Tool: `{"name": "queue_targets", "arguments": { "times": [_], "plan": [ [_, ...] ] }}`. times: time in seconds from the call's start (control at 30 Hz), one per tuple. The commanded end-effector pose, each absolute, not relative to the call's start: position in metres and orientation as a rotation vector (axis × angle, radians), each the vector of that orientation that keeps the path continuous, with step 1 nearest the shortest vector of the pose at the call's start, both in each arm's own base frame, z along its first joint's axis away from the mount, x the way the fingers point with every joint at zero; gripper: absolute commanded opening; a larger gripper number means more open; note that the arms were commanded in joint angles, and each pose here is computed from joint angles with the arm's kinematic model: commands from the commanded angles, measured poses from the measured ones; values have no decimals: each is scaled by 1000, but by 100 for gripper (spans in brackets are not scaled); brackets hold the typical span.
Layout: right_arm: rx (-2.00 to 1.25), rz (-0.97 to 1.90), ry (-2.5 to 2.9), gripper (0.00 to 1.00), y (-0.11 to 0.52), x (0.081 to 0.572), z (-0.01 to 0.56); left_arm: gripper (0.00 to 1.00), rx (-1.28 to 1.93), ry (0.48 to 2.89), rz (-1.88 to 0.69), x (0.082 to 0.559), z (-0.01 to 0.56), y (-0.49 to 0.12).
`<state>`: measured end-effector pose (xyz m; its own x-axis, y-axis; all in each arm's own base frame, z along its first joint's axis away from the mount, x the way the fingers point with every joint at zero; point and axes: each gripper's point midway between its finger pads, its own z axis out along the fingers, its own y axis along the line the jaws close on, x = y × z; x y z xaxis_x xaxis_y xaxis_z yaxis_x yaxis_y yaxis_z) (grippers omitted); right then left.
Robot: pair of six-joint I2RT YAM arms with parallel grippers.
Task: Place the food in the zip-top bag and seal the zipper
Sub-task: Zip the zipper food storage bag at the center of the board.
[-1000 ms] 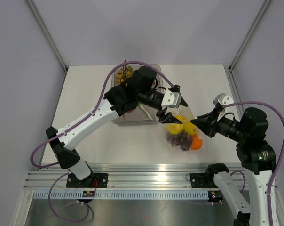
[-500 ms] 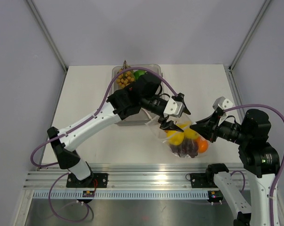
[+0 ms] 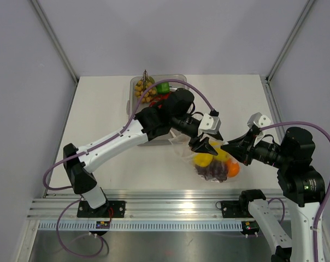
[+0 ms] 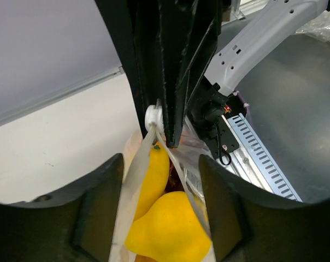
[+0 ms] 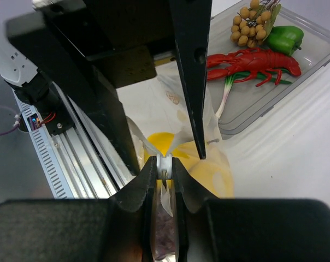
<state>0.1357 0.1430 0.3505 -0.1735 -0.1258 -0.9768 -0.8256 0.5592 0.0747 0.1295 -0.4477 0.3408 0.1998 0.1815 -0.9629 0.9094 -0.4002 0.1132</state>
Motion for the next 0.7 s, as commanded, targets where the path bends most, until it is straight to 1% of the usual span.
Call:
{"name": "queue_targets", "arguments": {
  "times": [0.0, 0.03, 0.13, 0.2, 0.23, 0.27, 0.43, 0.47, 0.57, 0.63, 0.67],
  "plan": [
    [-836, 728, 1567, 0, 144, 137, 366, 54, 1720, 1037, -1271, 133, 343, -457],
    [-836, 730, 1572, 0, 144, 137, 365, 51, 1716, 1045, -1262, 135, 342, -459],
    [-841, 728, 1581, 0, 143, 136, 363, 50, 1695, 1073, -1237, 142, 340, -462],
    [-839, 725, 1591, 0, 142, 137, 360, 38, 1692, 1084, -1236, 144, 338, -464],
    [-838, 725, 1595, 0, 142, 137, 359, 27, 1693, 1080, -1238, 143, 339, -464],
    [-835, 724, 1599, 0, 142, 137, 358, 0, 1693, 1082, -1242, 143, 338, -464],
    [-782, 685, 1635, 0, 136, 148, 353, 0, 1688, 1102, -1233, 142, 339, -457],
    [-761, 670, 1644, 2, 134, 151, 351, 0, 1673, 1103, -1234, 143, 341, -457],
    [-691, 597, 1687, 21, 123, 161, 345, 0, 1634, 1090, -1237, 148, 347, -451],
    [-674, 582, 1710, 36, 120, 162, 340, 0, 1603, 1097, -1250, 152, 352, -446],
    [-669, 579, 1712, 42, 119, 161, 338, 0, 1594, 1100, -1252, 153, 350, -446]
  ]
}}
